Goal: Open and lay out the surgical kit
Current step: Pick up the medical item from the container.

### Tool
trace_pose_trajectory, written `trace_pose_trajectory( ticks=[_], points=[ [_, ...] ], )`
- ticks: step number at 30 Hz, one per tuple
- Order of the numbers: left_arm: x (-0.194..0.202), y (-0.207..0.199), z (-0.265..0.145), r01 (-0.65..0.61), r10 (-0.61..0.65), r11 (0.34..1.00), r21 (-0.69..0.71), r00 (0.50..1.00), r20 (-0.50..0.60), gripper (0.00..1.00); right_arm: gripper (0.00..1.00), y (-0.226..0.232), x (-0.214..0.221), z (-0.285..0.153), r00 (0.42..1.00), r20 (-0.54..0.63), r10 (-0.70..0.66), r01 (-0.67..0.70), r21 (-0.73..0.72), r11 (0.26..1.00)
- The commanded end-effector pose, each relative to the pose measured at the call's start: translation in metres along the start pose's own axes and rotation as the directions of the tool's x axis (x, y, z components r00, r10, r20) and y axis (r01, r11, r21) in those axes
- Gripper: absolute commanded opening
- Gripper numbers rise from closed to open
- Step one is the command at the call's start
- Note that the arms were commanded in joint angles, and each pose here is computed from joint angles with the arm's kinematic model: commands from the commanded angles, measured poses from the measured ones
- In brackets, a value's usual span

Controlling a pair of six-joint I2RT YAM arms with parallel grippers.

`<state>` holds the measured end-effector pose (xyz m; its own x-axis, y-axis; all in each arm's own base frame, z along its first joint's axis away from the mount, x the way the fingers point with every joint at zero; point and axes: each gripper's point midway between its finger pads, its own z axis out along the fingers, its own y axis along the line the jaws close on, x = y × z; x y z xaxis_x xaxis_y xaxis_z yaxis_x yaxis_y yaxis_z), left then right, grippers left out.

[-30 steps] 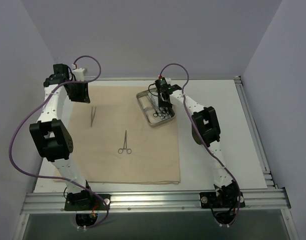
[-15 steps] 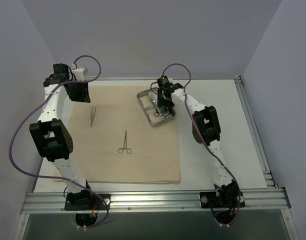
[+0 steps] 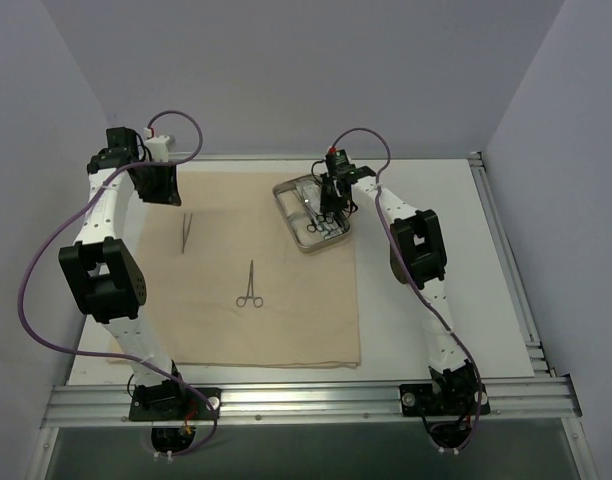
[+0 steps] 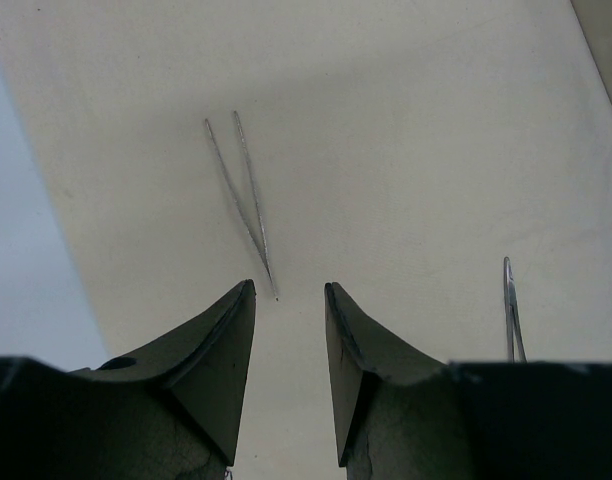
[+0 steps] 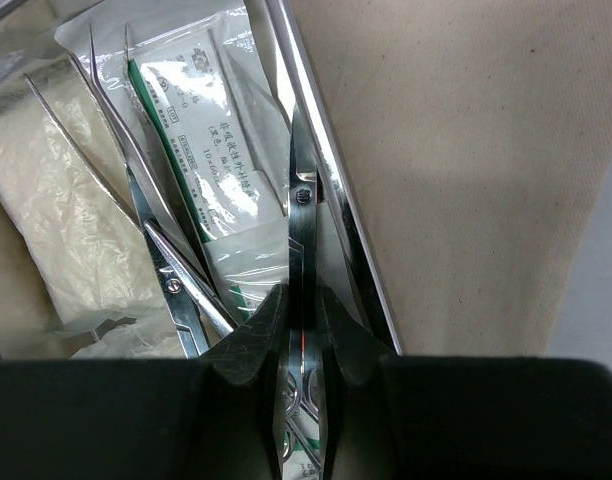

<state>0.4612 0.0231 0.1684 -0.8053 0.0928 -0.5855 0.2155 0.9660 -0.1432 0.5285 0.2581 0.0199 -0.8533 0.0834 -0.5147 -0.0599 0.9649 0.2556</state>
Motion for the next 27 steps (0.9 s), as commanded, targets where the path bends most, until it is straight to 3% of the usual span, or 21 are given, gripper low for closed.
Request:
trace_pose_trajectory(
  ticks=[1, 12, 27],
  points=[
    [-0.019, -0.004, -0.022, -0.022, 0.022, 1.000, 0.004, 0.997, 0.071, 0.43, 0.00, 0.003, 0.007, -0.013, 0.999, -0.024, -0.034, 0.034, -0.004, 0.999],
    [-0.022, -0.004, -0.025, -0.024, 0.024, 1.000, 0.001, 0.997, 0.078, 0.43, 0.00, 0.026, -0.039, -0.058, 0.981, 0.173, -0.086, 0.093, -0.029, 0.995],
    [-0.021, -0.003, -0.024, -0.026, 0.027, 1.000, -0.005, 0.997, 0.075, 0.43, 0.00, 0.047, -0.062, -0.080, 0.960, 0.273, -0.064, 0.087, -0.073, 0.994]
  ],
)
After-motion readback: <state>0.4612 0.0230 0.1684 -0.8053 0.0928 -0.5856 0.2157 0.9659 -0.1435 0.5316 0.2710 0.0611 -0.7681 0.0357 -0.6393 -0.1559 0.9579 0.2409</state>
